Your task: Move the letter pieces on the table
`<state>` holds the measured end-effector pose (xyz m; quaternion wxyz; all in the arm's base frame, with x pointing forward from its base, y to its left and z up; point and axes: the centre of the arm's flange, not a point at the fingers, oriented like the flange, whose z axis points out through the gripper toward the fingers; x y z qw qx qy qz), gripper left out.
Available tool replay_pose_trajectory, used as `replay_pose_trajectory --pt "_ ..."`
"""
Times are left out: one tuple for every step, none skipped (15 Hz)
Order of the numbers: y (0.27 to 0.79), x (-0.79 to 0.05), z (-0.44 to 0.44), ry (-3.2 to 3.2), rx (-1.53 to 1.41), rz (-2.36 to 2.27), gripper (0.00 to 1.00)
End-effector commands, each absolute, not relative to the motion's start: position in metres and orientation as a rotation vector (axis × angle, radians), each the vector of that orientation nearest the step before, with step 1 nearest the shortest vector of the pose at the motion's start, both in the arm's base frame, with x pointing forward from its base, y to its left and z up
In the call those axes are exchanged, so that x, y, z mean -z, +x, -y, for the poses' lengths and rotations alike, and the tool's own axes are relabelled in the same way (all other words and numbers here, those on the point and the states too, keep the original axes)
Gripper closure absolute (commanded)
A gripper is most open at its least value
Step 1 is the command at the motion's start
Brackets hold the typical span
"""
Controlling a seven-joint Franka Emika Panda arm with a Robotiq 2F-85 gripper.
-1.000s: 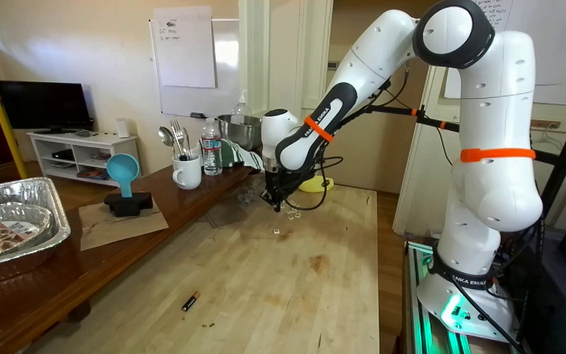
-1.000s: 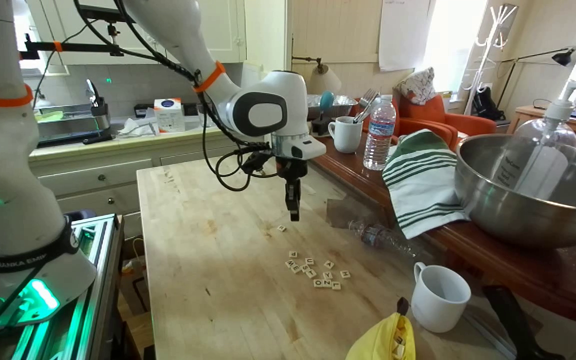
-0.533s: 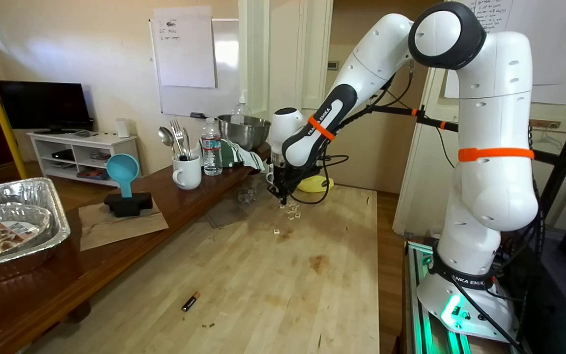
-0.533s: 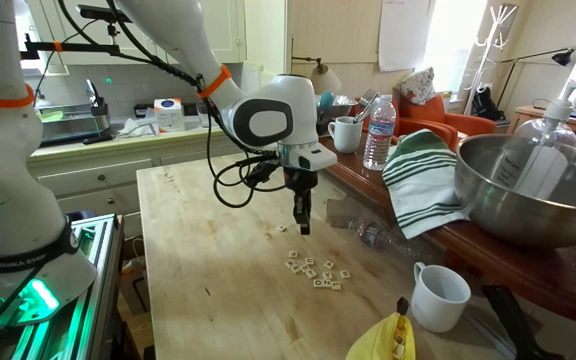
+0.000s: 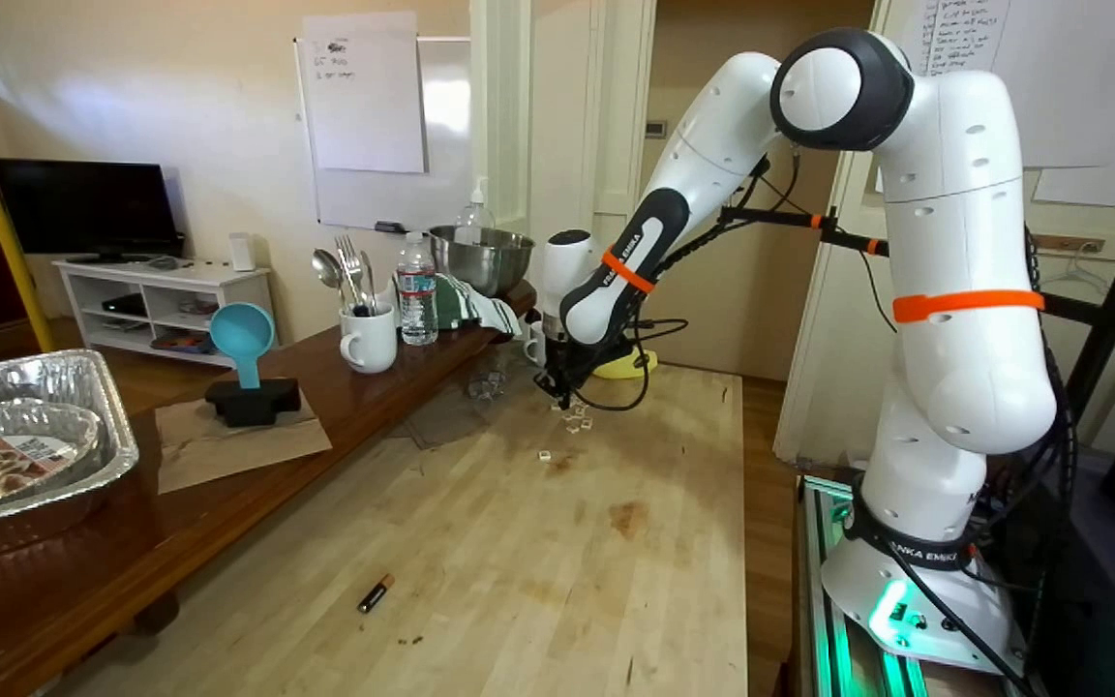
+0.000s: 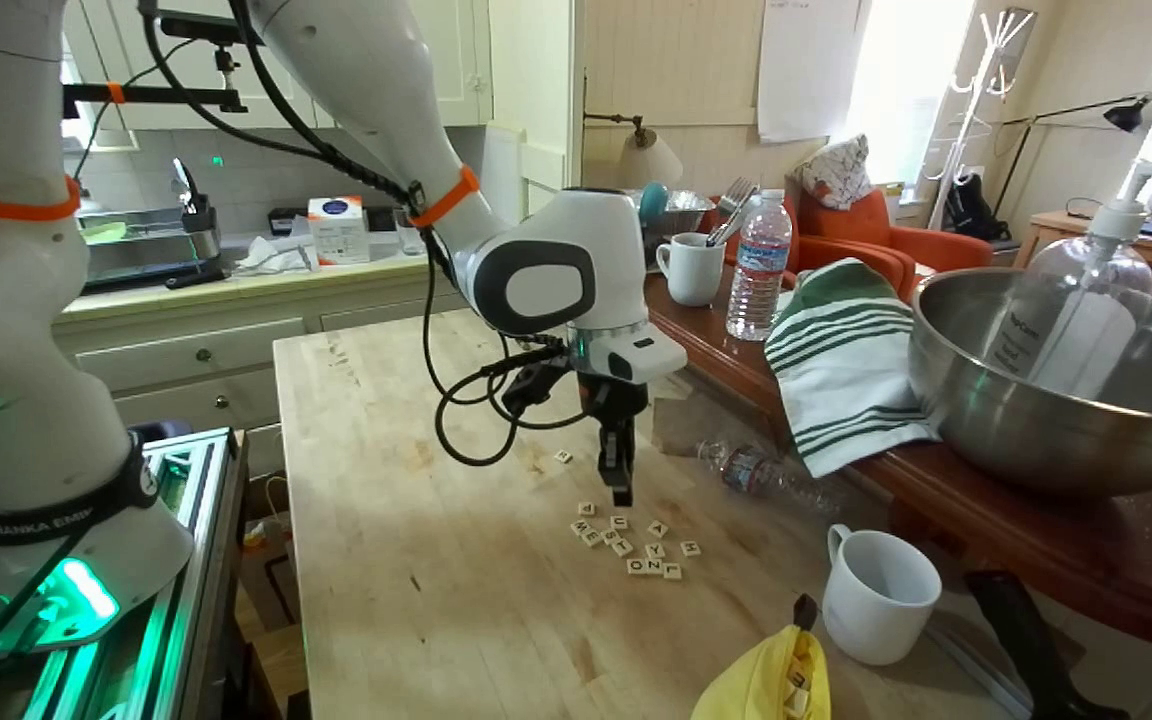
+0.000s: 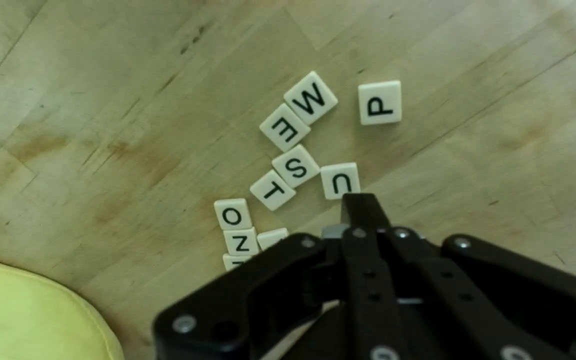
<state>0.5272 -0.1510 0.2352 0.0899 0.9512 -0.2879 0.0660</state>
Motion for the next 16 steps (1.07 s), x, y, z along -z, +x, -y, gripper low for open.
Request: replay_pose_trajectory --pt "0.530 -0.218 0.162 2.816 -0.191 0.852 1.00" --pt "0.529 -0.217 0.164 2.814 -0.187 0.854 1.00" --pt "0.528 -0.216 0.165 2.812 -0.188 0.854 1.00" --pt "0.528 -0.214 0.166 2.811 -0.189 0.856 1.00" --pt "0.528 -0.212 0.167 2.810 -0.191 0.856 1.00" --pt "0.529 -0.210 0.167 2.814 -0.192 0.853 1.00" --pt "0.530 -0.208 0.167 2.817 -0.195 0.846 1.00" --pt "0.530 -0.205 0.166 2.818 -0.196 0.840 1.00" --pt "0.531 -0.203 0.164 2.824 -0.195 0.823 1.00" --pt "0.531 -0.202 0.163 2.829 -0.196 0.806 1.00" --pt "0.531 -0.200 0.162 2.834 -0.196 0.784 1.00" --pt "0.531 -0.200 0.160 2.851 -0.193 0.752 1.00" --pt "0.531 -0.200 0.157 2.860 -0.199 0.715 1.00" --pt "0.531 -0.201 0.153 2.873 -0.204 0.666 1.00" --pt "0.531 -0.201 0.147 2.891 -0.210 0.604 1.00" --pt "0.531 -0.201 0.141 2.911 -0.218 0.535 1.00"
